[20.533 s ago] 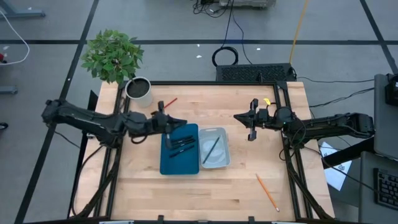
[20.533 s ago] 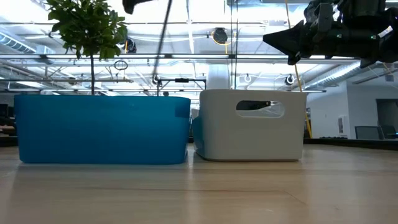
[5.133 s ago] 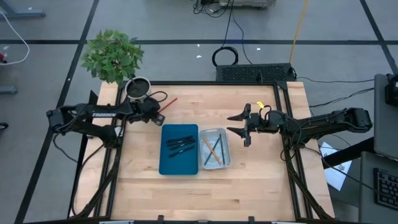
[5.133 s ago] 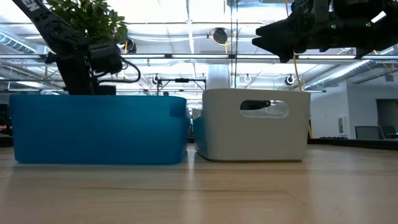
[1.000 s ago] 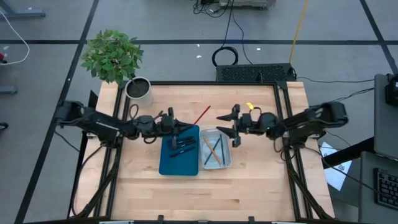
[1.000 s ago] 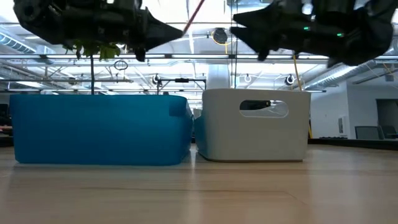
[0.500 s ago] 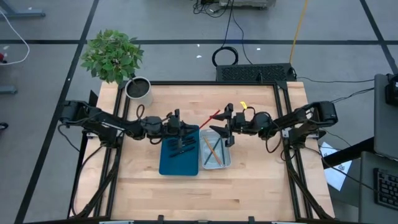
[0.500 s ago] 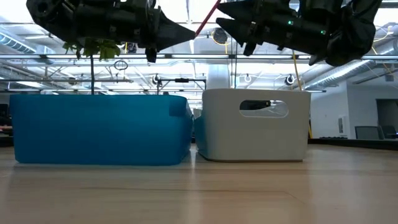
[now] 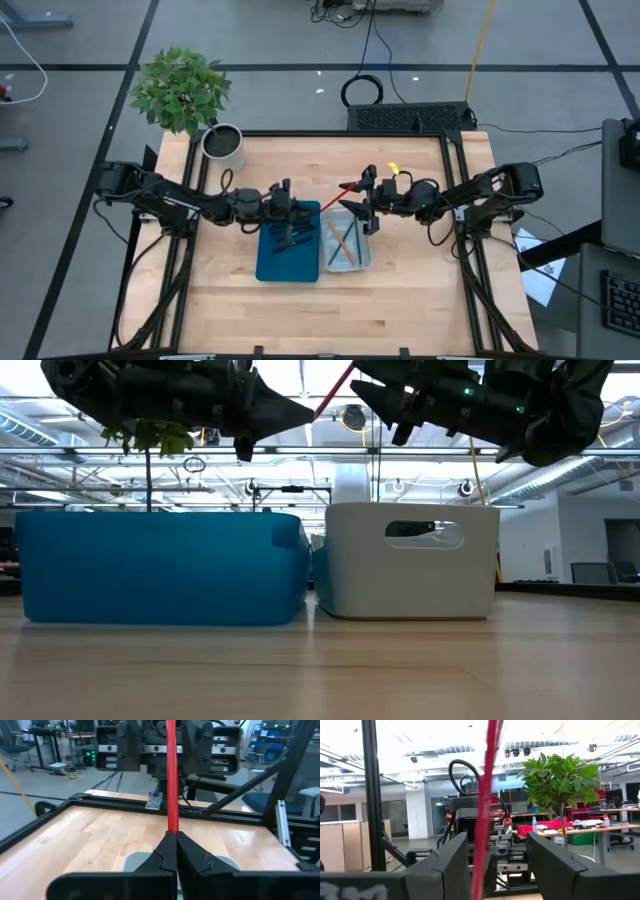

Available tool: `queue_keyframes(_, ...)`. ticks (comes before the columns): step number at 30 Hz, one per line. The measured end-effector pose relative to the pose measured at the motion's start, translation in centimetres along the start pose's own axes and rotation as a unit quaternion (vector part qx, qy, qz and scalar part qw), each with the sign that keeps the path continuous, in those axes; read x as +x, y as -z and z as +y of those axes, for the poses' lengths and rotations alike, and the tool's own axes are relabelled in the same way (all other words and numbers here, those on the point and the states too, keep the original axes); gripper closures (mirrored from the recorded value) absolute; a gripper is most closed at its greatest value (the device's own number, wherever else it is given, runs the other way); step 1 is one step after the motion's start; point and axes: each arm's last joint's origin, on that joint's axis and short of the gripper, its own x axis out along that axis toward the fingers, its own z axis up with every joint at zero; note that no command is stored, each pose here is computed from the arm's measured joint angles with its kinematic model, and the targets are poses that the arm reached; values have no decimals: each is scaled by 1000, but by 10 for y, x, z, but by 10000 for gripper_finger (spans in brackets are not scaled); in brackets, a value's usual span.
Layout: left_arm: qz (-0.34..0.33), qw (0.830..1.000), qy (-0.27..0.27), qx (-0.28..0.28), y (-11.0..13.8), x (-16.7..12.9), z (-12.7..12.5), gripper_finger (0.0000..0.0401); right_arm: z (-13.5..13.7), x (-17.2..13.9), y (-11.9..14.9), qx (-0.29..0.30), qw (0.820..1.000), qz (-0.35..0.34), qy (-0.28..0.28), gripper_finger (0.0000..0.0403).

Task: Sort pens & pencils
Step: Put the red colored pencil into the white bin

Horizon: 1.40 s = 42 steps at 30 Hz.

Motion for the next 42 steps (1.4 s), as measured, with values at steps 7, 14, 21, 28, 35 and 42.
queue_keyframes(7,15,1000,-6,-11,3,0,3,401,0,0,-2,0,1000,-11,-2,211)
queue_keyframes(14,18,1000,-9,-13,3,0,5,401,0,0,-2,0,1000,-13,-1,265)
queue_keyframes(21,27,999,-14,-18,5,0,7,401,0,0,-3,-1,1000,-15,-1,377)
queue_keyframes(28,28,999,-15,4,5,0,8,395,0,0,-2,1,1000,-12,-1,391)
queue_keyframes(35,66,995,-65,38,-14,-25,10,291,-2,-9,-14,-10,1000,16,8,391)
queue_keyframes(42,63,996,-58,23,-43,-75,3,204,1,-27,-39,-28,995,96,13,391)
